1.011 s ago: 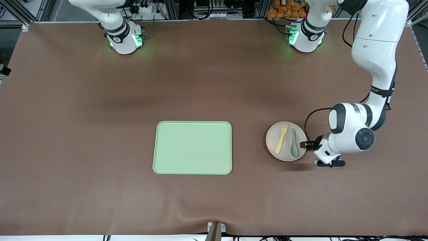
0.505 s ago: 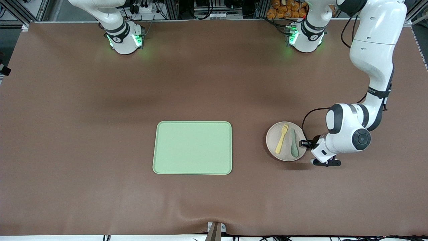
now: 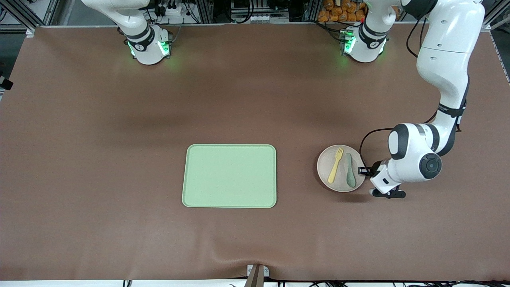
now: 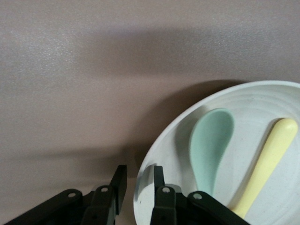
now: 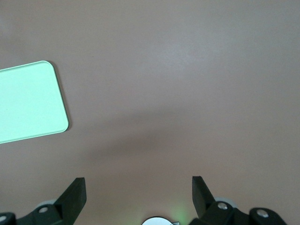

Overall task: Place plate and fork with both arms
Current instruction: 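Close the left gripper on the plate rim and lift it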

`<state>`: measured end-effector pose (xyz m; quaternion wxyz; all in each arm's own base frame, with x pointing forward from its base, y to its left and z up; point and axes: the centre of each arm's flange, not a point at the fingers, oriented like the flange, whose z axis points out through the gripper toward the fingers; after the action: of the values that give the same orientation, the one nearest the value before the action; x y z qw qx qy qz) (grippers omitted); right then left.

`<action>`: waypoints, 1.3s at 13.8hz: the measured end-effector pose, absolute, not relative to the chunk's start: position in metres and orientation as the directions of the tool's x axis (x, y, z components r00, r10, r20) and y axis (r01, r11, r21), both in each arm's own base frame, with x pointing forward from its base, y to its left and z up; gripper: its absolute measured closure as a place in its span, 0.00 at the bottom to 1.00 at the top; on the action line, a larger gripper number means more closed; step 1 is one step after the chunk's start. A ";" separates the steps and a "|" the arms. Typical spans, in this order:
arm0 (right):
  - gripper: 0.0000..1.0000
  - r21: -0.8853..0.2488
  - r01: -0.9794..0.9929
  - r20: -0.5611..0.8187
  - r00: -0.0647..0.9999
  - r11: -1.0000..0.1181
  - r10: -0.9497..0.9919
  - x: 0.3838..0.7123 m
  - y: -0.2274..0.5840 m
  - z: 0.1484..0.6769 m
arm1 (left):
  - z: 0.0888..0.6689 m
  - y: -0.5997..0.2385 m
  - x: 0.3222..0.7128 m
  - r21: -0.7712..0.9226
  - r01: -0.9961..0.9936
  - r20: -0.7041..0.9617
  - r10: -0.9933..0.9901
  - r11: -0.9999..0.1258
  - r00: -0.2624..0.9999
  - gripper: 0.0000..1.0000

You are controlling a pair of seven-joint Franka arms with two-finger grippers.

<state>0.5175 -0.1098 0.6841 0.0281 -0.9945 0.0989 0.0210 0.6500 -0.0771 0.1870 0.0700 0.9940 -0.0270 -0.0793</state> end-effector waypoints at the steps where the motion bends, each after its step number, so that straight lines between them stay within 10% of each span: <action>1: 0.00 -0.052 -0.198 -0.047 0.980 -0.979 -0.196 0.518 -0.110 0.684 | 0.187 -0.076 0.650 0.144 -0.042 -0.154 -0.064 -0.989 0.986 0.75; 18: 0.00 -0.052 -0.199 -0.047 0.979 -0.979 -0.196 0.517 -0.110 0.684 | 0.198 -0.081 0.652 0.153 -0.052 -0.141 -0.074 -0.987 0.987 0.96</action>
<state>0.5175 -0.1100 0.6841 0.0281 -0.9944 0.0992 0.0210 0.6519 -0.0808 0.1975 0.0747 0.9940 -0.0316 -0.0733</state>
